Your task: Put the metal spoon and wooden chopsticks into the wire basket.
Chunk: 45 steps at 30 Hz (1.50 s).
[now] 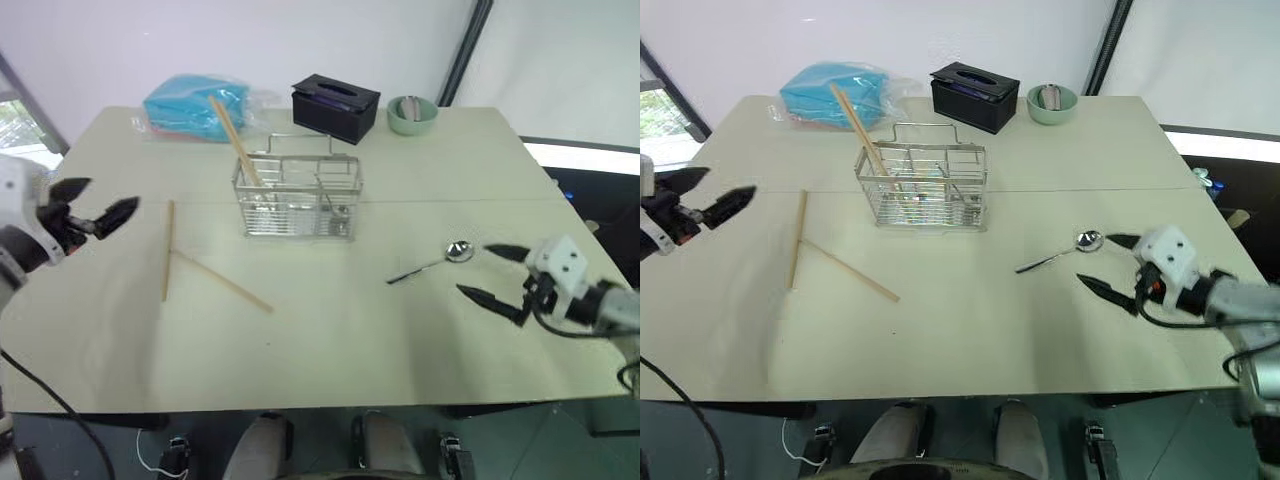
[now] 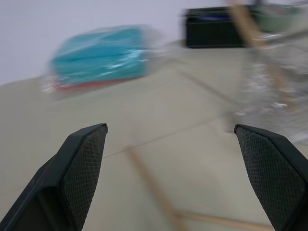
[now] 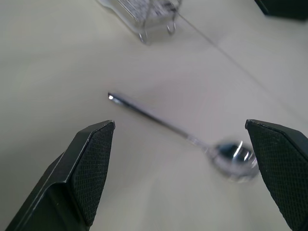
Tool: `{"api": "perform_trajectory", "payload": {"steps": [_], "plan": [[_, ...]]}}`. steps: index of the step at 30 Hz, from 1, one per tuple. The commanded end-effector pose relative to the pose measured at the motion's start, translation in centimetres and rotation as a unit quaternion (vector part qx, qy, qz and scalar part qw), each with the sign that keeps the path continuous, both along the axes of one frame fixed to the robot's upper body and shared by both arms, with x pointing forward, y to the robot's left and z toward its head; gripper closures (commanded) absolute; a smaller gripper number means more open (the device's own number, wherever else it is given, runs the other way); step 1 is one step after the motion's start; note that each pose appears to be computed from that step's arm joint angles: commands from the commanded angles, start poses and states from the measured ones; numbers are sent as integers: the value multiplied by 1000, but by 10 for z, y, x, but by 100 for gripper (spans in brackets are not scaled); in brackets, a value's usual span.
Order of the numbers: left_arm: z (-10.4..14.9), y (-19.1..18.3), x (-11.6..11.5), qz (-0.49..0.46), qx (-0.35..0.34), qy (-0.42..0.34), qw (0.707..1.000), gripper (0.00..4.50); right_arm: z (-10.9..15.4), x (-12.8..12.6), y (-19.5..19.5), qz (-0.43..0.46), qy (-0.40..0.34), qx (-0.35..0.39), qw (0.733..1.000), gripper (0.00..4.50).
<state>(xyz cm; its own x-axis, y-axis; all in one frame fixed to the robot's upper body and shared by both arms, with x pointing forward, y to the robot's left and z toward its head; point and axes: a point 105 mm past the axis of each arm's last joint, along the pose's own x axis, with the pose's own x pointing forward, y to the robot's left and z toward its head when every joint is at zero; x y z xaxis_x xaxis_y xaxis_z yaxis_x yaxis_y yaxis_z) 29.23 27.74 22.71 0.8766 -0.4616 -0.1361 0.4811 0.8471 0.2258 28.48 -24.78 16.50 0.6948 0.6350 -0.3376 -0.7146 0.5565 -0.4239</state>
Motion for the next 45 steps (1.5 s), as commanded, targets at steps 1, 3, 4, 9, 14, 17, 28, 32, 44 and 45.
{"api": "perform_trajectory", "payload": {"steps": [1,3,4,9,14,17,28,32,44,45], "plan": [[-7,-40,-21,-134,44,54,989,5,13,13,15,81,-1,-43,996,0],[-15,-57,-34,-197,72,88,974,5,19,23,24,127,7,-68,990,0],[-18,-63,-39,-220,84,97,967,5,20,28,27,145,15,-79,986,0],[-22,-84,-47,-282,100,110,948,5,11,51,30,205,77,-142,965,0],[-21,-95,-44,-290,101,94,947,5,-4,68,24,238,137,-222,936,0],[-18,-99,-46,-289,94,87,949,5,-8,76,25,245,154,-260,921,0],[-10,-106,-57,-261,86,74,959,5,-27,102,31,204,142,-334,909,0],[-5,-105,-58,-251,86,68,962,5,-34,105,33,197,143,-341,908,0],[8,-108,-54,-238,81,45,967,0,-44,101,33,197,164,-328,909,448],[9,-108,-53,-238,80,42,967,0,-44,100,33,198,167,-325,909,448]]}}
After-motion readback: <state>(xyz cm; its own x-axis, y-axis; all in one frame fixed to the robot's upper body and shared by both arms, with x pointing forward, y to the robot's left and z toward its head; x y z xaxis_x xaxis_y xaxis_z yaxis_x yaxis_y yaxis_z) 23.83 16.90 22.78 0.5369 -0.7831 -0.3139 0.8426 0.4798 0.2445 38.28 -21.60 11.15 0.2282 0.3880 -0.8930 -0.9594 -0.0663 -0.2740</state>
